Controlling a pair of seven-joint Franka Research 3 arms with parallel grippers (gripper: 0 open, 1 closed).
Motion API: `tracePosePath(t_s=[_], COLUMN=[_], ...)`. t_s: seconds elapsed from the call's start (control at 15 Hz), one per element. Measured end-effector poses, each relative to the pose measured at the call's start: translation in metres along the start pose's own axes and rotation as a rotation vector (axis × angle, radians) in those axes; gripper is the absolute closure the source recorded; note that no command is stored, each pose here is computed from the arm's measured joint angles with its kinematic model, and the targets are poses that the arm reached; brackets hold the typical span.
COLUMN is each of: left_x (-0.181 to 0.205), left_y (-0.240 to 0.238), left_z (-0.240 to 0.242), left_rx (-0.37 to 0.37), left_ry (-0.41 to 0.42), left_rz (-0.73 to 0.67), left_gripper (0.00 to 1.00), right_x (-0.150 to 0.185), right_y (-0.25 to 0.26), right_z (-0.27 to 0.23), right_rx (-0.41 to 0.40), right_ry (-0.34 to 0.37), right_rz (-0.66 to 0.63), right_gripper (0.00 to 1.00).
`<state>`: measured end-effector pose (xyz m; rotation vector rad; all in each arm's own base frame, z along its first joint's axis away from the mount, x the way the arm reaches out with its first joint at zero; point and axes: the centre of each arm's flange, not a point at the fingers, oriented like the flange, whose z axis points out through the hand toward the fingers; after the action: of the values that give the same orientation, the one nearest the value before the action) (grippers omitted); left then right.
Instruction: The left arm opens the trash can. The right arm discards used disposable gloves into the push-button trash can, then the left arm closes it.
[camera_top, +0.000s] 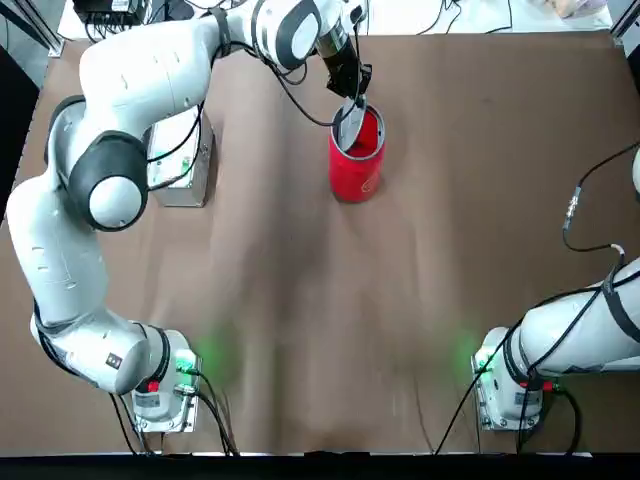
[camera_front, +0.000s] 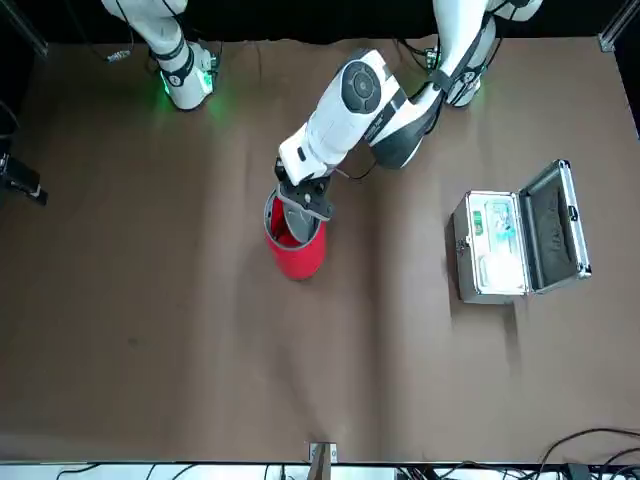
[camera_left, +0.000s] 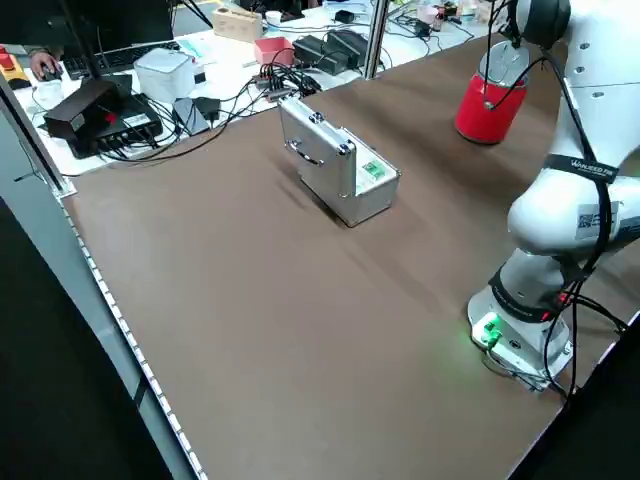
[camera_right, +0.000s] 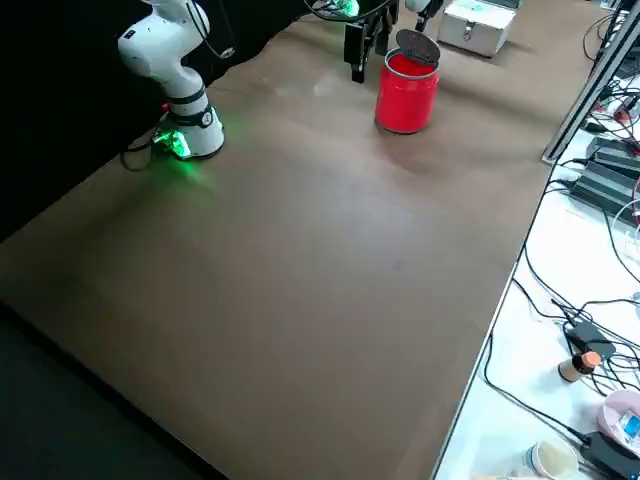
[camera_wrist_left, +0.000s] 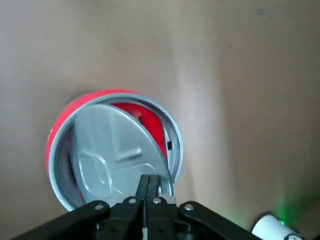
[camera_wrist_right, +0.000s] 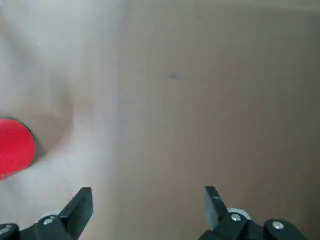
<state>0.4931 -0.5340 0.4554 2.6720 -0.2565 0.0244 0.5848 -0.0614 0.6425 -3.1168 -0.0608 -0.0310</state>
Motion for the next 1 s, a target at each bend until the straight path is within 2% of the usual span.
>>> tracePosePath(t_s=[0.53, 1.0], left_x=[-0.006, -0.019], left_y=[0.01, 0.02], left_z=[0.012, 0.038], left_rx=[0.012, 0.058], left_ry=[0.021, 0.026], left_rz=[0.015, 0.023], left_gripper=[0.99, 0.99], right_x=[0.0, 0.0], right_y=[0.0, 0.0], right_z=[0.0, 0.0], right_rx=[0.0, 0.0], right_ry=[0.0, 0.0], right_rz=[-0.001, -0.002], right_gripper=[0.01, 0.01])
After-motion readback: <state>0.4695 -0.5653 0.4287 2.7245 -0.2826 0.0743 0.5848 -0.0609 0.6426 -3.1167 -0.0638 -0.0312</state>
